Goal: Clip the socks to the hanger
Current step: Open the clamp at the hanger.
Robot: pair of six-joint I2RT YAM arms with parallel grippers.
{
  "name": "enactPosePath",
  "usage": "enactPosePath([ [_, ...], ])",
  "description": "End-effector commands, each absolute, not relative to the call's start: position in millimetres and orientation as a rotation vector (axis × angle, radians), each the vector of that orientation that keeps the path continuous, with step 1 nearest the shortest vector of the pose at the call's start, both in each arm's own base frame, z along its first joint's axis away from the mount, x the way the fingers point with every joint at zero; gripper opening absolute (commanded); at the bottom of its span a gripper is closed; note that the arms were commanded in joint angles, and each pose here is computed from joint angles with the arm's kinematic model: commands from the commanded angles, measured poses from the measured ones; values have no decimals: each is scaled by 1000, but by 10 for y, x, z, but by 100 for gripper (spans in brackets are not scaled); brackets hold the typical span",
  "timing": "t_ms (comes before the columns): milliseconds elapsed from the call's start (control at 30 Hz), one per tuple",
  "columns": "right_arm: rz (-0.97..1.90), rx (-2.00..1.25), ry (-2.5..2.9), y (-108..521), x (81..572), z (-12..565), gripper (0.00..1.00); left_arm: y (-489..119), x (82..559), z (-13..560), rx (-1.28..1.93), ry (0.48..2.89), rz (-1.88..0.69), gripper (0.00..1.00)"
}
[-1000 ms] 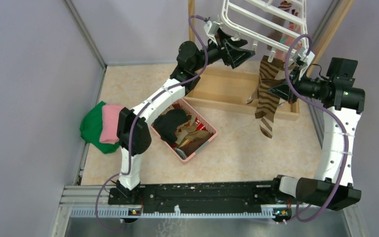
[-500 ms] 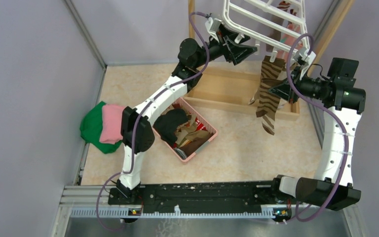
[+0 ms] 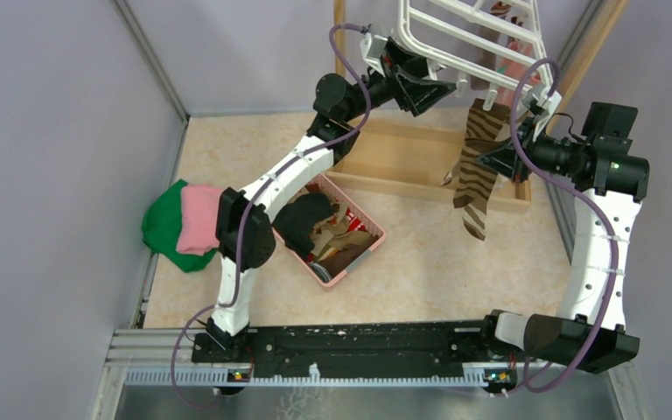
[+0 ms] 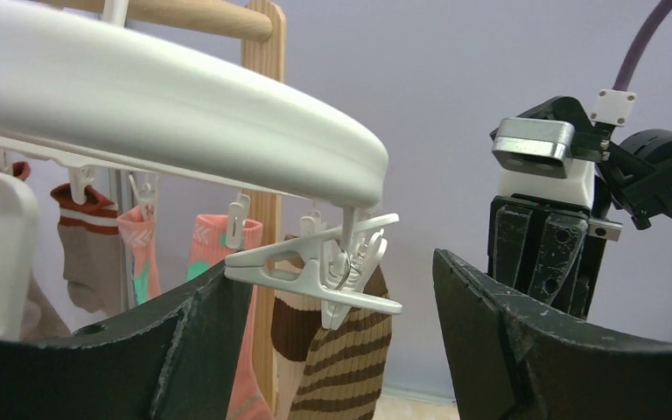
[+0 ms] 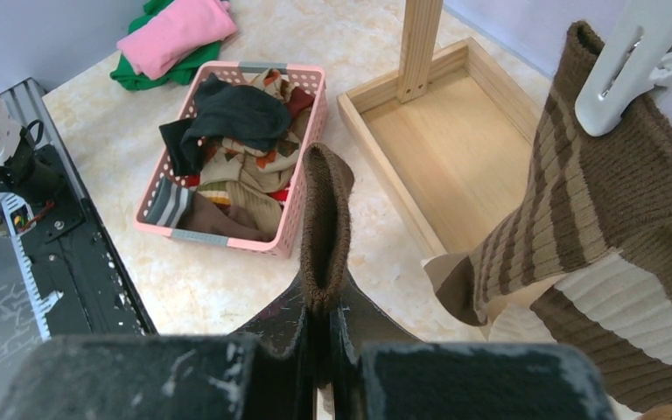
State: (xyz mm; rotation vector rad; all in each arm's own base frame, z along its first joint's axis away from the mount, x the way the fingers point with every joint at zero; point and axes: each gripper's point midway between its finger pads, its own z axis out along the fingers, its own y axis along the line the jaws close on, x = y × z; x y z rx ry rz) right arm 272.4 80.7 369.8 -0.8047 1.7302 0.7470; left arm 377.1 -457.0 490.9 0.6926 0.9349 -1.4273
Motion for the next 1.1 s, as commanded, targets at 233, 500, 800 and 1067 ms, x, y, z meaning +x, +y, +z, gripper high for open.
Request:
enactPosePath([
  [233,722,-828,1653,813,2673,3909,0,-4568,3645,4920,693,781,-1485,81],
  [500,722,-831,1656,811,2658,3895,0,-4403,3489,4645,649,683,-1526,93],
  [800,722,-832,1653,810,2646,3901,0,-4289,3380,4656,610,511,-1587,98],
  [1067,726,-831,1645,810,2632,3923,0,-4404,3485,4712,572,518,-1713,96],
])
